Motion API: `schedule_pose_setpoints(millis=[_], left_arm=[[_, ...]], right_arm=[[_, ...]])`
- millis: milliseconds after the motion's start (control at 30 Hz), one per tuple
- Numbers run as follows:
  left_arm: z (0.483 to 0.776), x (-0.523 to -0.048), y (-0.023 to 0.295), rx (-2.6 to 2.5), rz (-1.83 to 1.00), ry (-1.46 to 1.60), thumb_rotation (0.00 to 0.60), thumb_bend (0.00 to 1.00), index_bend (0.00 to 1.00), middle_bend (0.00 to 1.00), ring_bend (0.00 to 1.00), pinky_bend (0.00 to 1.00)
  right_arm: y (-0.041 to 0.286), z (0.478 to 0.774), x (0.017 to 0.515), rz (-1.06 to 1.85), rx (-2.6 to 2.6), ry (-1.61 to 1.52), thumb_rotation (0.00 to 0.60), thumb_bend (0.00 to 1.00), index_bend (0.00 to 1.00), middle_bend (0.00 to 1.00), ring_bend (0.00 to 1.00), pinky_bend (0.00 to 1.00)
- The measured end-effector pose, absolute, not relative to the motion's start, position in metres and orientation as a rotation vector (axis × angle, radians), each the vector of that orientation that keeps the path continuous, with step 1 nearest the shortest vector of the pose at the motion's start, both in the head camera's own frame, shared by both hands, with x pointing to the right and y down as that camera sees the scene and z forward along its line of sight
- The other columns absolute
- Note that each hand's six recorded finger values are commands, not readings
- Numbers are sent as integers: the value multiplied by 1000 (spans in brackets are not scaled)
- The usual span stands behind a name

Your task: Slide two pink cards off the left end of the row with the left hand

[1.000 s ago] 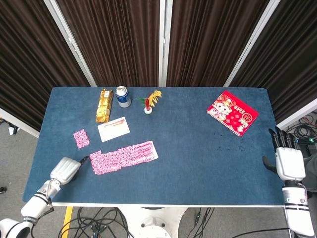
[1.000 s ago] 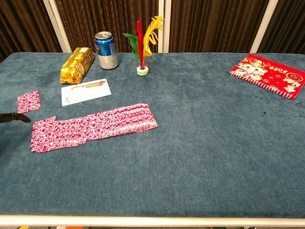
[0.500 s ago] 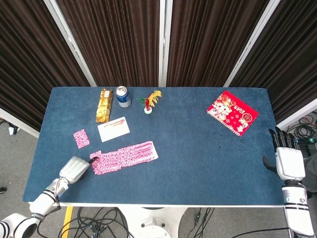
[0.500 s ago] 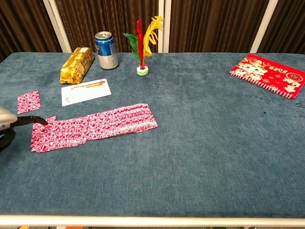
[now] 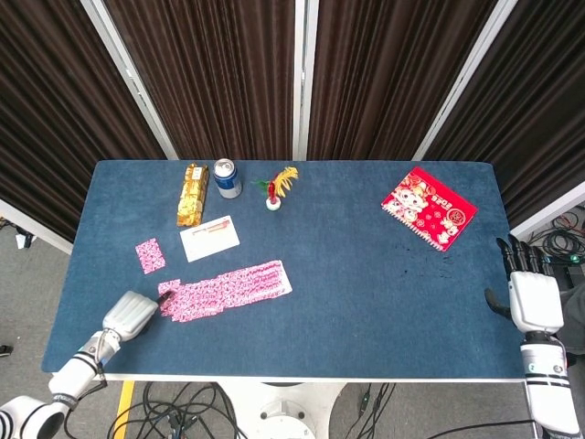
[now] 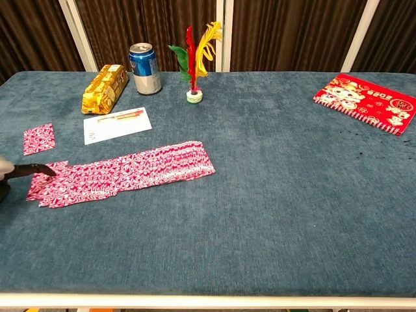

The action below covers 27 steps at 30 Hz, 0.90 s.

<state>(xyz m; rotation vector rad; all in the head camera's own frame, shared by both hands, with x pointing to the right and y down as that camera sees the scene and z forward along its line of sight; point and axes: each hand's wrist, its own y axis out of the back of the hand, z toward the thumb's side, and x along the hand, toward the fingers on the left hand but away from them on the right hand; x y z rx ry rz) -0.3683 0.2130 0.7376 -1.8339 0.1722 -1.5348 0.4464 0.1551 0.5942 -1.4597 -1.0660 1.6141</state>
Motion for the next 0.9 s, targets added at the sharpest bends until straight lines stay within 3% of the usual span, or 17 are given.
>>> schedule_pose_setpoints(millis=[900], left_arm=[[724,-408,216,-1786,-1635,254,600,805,111,852,831,818]], right_arm=[[155,593,445,1616,-1454,-1065,600,239,0,0,0,0]])
